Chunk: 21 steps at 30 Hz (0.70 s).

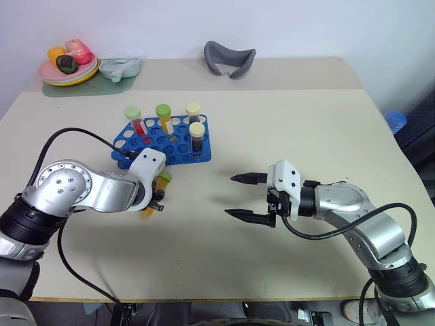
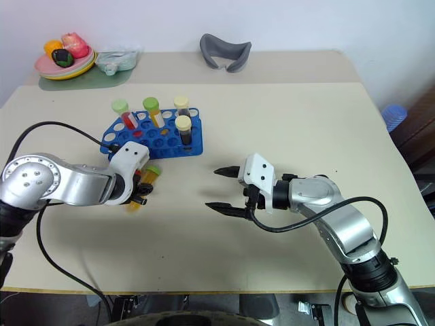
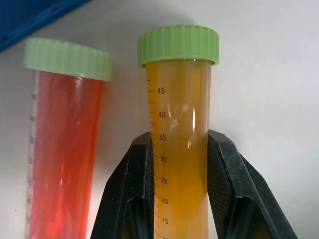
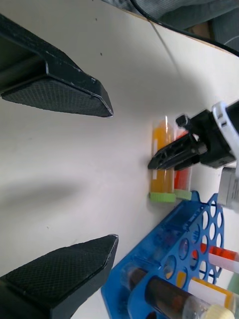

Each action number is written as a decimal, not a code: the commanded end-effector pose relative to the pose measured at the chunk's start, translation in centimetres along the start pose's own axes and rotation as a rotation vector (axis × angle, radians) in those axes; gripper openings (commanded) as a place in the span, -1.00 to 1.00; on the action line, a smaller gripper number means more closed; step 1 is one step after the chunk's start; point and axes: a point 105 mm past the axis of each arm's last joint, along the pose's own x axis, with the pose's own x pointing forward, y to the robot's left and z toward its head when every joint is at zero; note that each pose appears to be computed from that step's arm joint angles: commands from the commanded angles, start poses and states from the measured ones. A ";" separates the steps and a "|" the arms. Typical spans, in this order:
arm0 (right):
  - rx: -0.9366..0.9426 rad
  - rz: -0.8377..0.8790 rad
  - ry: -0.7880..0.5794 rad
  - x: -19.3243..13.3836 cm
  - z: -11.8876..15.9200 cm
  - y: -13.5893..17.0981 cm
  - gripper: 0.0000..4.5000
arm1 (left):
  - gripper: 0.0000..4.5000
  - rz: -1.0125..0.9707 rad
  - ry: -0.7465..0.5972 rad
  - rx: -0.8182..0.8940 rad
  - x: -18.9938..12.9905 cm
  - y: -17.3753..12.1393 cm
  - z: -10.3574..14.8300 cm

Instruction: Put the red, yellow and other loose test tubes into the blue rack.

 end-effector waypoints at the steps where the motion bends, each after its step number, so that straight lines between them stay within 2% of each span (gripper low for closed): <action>1: -0.045 0.005 -0.028 -0.2 1.0 0.4 0.71 | -0.65 0.032 -0.257 0.099 -2.4 0.8 1.9; 5: -0.028 0.008 -0.029 -0.2 0.8 0.4 0.71 | -0.65 -0.024 -0.631 0.142 -5.3 1.1 3.9; 7: -0.004 0.005 -0.037 -0.1 0.6 0.4 0.71 | -0.65 -0.047 -0.780 0.095 -6.5 1.9 4.4; 10: 0.018 0.004 -0.017 -0.1 -0.3 0.5 0.71 | -0.65 -0.044 -1.052 -0.108 -8.6 4.2 6.2; 12: 0.039 -0.008 -0.018 -0.1 -0.6 0.4 0.71 | -0.65 0.067 -1.184 -0.098 -9.4 5.1 7.7; 14: 0.055 -0.020 -0.031 0.0 -0.6 0.2 0.71 | -0.65 0.175 -1.234 -0.018 -8.9 5.0 9.2; 16: 0.065 -0.033 -0.039 0.2 -0.6 0.0 0.71 | -0.65 0.202 -1.264 0.018 -8.0 4.3 10.2; 21: 0.080 -0.054 -0.050 0.4 -0.7 -0.1 0.71 | -0.65 0.186 -1.326 -0.024 -5.4 3.7 11.1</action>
